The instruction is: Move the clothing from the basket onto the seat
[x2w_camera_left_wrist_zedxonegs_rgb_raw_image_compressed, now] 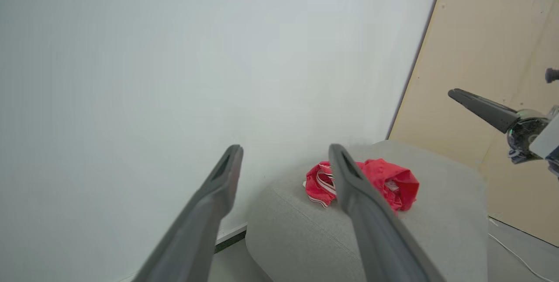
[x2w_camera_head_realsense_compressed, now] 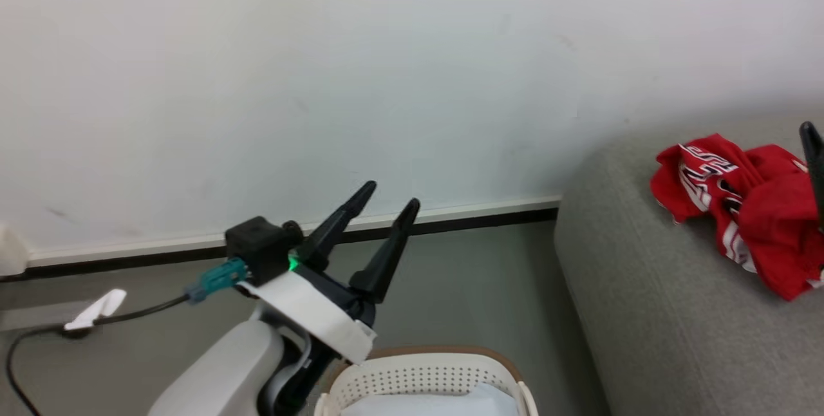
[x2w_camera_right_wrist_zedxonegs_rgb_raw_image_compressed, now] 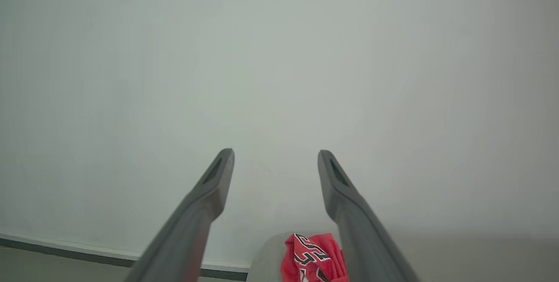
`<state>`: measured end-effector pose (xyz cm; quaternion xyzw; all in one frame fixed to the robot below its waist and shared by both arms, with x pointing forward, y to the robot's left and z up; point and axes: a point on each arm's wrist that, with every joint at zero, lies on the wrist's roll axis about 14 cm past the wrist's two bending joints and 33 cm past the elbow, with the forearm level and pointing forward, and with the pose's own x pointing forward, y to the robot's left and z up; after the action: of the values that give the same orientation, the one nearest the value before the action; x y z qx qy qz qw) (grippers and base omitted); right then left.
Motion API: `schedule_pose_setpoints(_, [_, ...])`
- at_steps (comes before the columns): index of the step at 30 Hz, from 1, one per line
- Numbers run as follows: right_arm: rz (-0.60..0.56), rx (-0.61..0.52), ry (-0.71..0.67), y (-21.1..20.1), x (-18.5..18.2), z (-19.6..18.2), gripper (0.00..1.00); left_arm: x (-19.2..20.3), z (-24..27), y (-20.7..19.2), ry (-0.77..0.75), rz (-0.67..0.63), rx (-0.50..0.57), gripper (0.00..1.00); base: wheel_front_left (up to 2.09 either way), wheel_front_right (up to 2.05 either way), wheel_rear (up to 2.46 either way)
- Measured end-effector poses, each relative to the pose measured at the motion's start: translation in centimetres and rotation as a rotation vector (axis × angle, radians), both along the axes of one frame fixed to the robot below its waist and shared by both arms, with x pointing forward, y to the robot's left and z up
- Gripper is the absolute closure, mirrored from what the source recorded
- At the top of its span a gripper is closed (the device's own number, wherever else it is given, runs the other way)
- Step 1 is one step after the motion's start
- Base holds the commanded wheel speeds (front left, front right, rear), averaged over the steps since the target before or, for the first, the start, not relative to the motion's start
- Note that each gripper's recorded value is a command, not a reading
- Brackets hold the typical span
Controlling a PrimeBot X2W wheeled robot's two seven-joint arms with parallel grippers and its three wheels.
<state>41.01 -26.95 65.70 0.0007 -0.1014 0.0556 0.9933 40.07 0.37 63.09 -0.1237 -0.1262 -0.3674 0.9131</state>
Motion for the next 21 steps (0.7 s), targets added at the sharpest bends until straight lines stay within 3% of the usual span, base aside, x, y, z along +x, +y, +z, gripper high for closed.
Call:
schedule_pose_setpoints(12, [0.132, 0.087, -0.137, 8.1, -1.4, -1.4, 0.0, 0.0, -2.3, 12.2, 0.062, 0.412, -0.006, 0.0, 0.0, 0.0, 0.0])
schedule_pose_setpoints(21, [0.158, 0.115, -0.066, 10.6, -2.9, -6.7, 0.0, -2.3, -5.0, 20.5, 0.121, 0.699, -0.027, 0.0, 0.0, 0.0, 0.0])
